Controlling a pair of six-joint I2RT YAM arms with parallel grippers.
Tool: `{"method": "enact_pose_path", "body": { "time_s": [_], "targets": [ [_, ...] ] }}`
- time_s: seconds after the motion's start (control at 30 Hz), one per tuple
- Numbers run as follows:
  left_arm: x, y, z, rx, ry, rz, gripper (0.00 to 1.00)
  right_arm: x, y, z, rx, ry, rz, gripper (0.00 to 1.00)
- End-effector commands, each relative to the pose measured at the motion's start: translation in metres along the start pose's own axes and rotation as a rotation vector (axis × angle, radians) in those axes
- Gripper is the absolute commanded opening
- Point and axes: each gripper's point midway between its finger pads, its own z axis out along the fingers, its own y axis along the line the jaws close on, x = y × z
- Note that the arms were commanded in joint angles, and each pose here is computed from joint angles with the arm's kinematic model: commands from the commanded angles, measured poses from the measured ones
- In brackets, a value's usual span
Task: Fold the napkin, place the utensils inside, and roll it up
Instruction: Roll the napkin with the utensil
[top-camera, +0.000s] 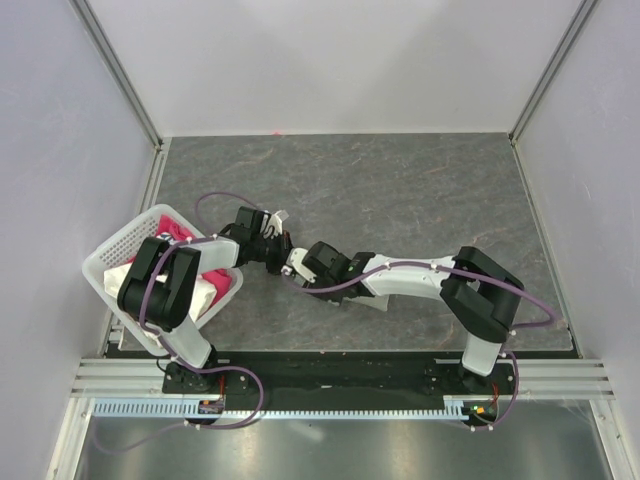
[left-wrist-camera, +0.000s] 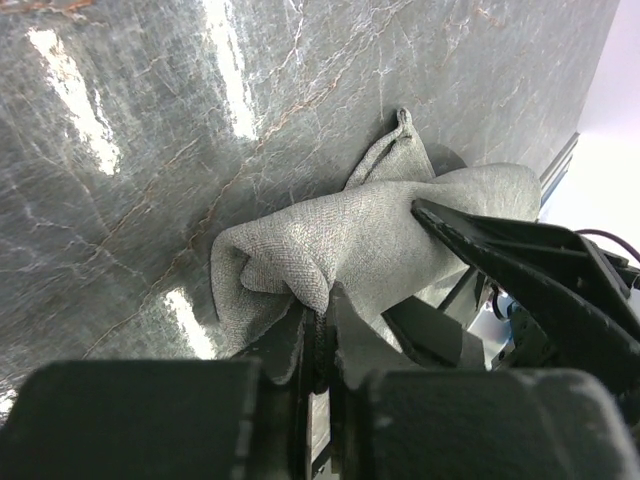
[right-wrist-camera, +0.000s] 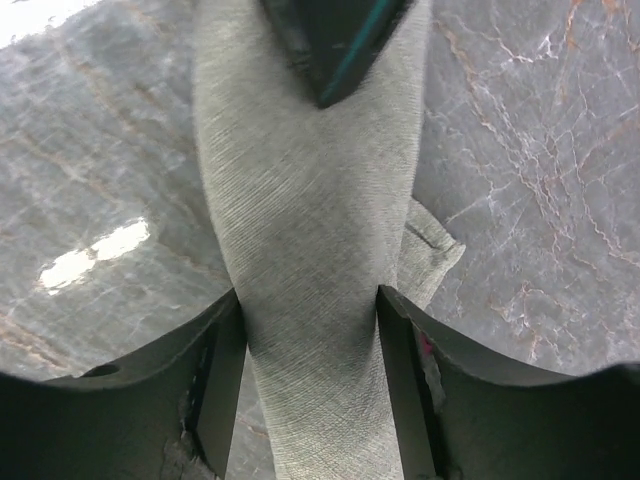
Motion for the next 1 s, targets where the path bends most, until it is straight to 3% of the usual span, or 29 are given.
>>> {"method": "enact_pose_path", "body": {
  "time_s": [0.0,0.1,0.27,0.7,0.97],
  "targets": [
    [-0.009,-0.011,-0.007,0.018,-0.034,0.07,0.26,0.008,-0.004,0.007,-0.065,0.052,0.065,0.6],
    [-0.013,-0.016,-0.013,0.012,-0.065,0.088,0.48,0.012,0.007,0.009,-0.166,0.075,0.094,0.56],
    [-0.019,-0.01,-0.022,-0.042,-0.127,0.102,0.6,0.018,0.021,0.011,-0.351,0.096,0.179,0.48],
    [-0.015,-0.017,-0.032,0.0,-0.181,0.153,0.61,0.017,0.029,-0.001,-0.667,0.082,0.343,0.45],
    [-0.007,-0.016,-0.028,0.026,-0.163,0.149,0.58,0.017,0.03,0.004,-0.776,0.075,0.413,0.44]
  ]
}}
